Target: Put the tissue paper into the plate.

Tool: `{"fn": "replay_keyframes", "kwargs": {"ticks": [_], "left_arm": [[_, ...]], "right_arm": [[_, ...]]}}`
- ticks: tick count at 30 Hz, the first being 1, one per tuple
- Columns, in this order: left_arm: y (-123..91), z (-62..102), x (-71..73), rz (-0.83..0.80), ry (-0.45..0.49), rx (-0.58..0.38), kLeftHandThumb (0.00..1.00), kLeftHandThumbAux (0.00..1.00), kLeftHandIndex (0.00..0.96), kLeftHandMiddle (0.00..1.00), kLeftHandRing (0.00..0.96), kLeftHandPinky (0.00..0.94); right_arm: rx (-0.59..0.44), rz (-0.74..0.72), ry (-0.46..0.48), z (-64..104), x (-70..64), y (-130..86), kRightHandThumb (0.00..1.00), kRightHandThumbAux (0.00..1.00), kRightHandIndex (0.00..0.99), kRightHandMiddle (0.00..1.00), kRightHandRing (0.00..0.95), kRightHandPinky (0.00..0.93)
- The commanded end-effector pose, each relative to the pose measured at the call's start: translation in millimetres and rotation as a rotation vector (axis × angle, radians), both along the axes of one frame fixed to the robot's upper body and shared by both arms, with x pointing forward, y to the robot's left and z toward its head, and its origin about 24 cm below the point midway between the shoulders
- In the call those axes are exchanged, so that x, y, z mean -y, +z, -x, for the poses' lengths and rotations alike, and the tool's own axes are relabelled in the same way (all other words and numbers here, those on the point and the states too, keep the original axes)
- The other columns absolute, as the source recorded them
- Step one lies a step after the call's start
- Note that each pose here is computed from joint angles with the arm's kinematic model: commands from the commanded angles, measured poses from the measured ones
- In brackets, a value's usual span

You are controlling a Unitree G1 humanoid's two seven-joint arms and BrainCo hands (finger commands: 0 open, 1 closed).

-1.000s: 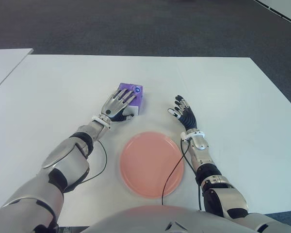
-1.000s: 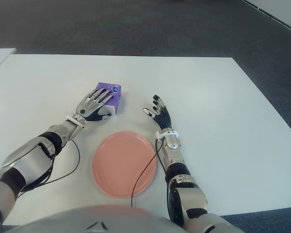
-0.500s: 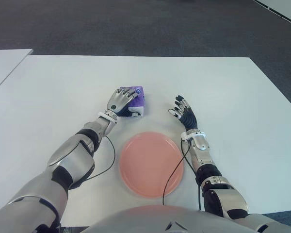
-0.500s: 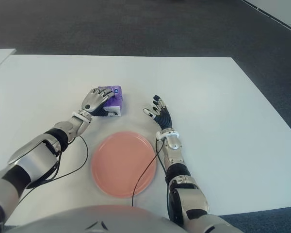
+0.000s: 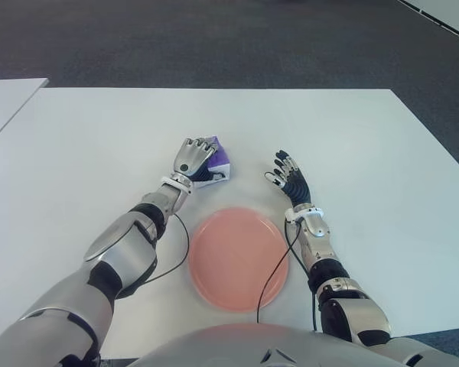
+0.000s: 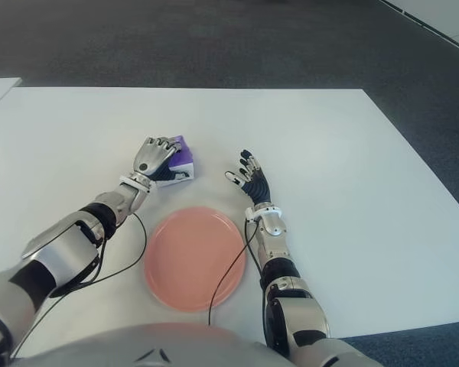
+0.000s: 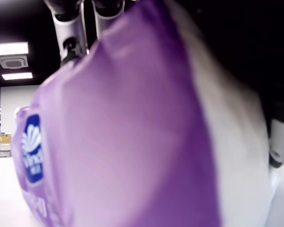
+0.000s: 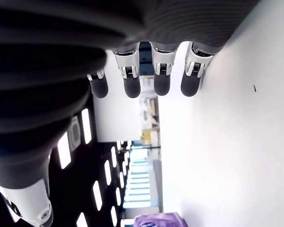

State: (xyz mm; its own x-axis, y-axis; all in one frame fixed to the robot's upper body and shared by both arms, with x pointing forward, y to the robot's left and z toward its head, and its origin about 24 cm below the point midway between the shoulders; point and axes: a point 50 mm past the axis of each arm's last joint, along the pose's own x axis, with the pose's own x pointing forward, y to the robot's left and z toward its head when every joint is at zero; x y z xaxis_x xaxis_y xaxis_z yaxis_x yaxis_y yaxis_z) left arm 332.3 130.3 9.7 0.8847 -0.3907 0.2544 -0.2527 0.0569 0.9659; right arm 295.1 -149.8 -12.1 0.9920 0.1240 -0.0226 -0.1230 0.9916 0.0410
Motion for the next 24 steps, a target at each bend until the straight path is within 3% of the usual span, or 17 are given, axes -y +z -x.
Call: {"fn": "replay_keyframes", "kwargs": {"ticks": [1,24], "left_arm": [[-17,11.4,-5.6,-0.018,0.028,-0.060,0.729,0.703,0.442,0.870,0.862,0.864],[-6,3.7,-8.9,-0.023,0.017,-0.014,0.743,0.697,0.442,0.871,0.866,0.871]], "right_arm": [[-0.136,-0.009,-0.011,16.4,1.6,-25,0.075,0.687,0.047,0.031,0.001,0.016],[-0.132,-0.019,-0.007,15.6,-0.3,-24,0.092,0.708,0.047,0.034,0.007,0.044]]}}
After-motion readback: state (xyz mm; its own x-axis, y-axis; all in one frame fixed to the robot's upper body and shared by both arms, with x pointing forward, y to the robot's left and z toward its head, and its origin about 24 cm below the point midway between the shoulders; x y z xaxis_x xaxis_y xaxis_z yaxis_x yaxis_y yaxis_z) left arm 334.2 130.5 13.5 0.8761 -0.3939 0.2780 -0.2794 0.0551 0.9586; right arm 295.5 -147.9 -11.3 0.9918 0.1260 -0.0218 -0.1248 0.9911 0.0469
